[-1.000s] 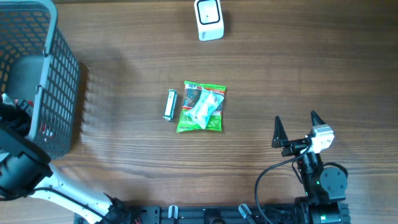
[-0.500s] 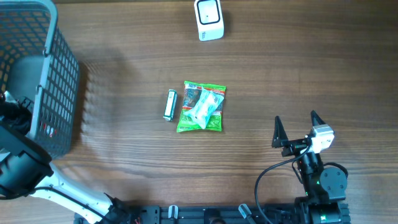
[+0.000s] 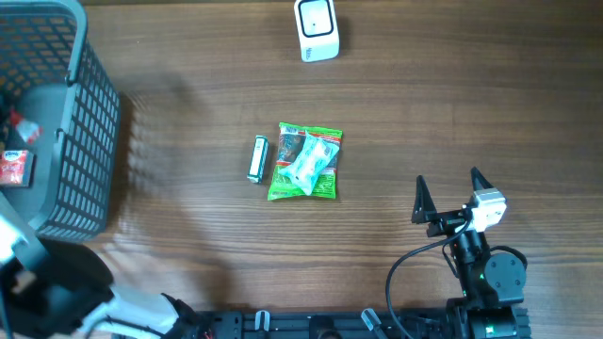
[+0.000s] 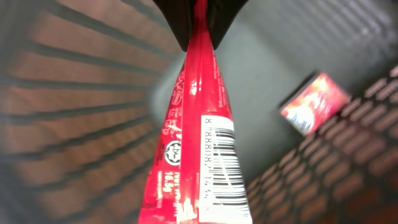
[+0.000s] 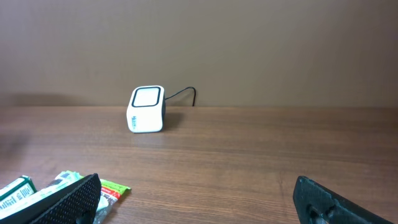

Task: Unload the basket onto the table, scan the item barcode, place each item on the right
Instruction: 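Reach into the basket and grasp the red stick packet with the left gripper, then place the red stick packet left of the green box and release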

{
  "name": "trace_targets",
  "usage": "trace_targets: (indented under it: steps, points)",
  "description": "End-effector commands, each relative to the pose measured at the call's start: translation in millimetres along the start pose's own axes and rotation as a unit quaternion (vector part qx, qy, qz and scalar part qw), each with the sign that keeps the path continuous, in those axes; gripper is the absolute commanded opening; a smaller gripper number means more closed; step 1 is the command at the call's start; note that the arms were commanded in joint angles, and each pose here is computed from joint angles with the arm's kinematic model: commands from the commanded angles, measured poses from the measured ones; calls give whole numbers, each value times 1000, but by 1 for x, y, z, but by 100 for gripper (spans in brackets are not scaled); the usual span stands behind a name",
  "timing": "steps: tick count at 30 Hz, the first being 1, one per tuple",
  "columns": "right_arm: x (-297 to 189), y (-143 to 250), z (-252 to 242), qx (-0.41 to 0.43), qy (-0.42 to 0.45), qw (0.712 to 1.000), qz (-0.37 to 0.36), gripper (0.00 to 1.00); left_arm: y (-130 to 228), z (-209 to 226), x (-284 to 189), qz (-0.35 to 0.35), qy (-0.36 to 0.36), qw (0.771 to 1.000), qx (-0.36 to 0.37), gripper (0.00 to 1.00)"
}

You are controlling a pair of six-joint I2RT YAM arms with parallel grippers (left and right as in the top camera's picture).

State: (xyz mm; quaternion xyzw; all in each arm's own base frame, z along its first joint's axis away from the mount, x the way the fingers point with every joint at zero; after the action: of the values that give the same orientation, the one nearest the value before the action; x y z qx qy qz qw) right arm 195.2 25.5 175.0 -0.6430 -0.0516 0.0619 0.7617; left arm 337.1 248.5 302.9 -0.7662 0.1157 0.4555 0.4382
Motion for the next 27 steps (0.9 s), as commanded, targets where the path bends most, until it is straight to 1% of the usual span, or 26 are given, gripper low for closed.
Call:
trace_targets:
  steps: [1,3,5,7,9,12,15,18,19,20,23,25,27]
  points:
    - [0,-1,3,7,-9,1000,-2,100,-4,-60,-67,-80,51,994,51,4]
    - [0,-1,2,7,-9,1000,-2,100,4,-88,-98,-111,66,988,83,4]
    - [0,-1,2,7,-9,1000,-2,100,19,-114,-127,-128,86,981,115,4]
    - [0,-1,2,7,-9,1000,-2,100,40,-138,-144,-119,114,975,146,4]
    - [0,-1,2,7,-9,1000,-2,100,70,-162,-146,-74,139,970,184,4]
    - [0,-1,2,7,-9,1000,-2,100,118,-186,-122,28,147,960,236,4]
    - [0,-1,2,7,-9,1000,-2,100,163,-200,-81,123,136,944,275,4]
    - [0,-1,2,7,-9,1000,-2,98,216,-200,-23,213,105,922,305,4]
    - [0,-1,2,7,-9,1000,-2,100,233,-197,-5,235,97,916,311,4]
    - [0,-1,2,7,-9,1000,-2,100,243,-196,6,246,94,912,315,4]
    - [0,-1,2,7,-9,1000,-2,100,287,-189,53,279,83,898,330,4]
    - [0,-1,2,7,-9,1000,-2,100,307,-184,74,287,82,894,335,4]
    - [0,-1,2,7,-9,1000,-2,100,322,-184,92,279,88,894,339,4]
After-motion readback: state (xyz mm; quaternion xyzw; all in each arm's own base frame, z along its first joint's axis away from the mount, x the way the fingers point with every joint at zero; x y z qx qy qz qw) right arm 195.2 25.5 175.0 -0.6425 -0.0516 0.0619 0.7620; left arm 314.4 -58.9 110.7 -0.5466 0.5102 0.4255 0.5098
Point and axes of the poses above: each gripper's point midway between its finger pads, its own x axis out along the fingers, its own z axis along the line the jaws close on, y = z × x, the point moved 5 cm from there along -x, back along the fingers, and after that the axes turned 6 degrees about x, right-handed, at the moved point
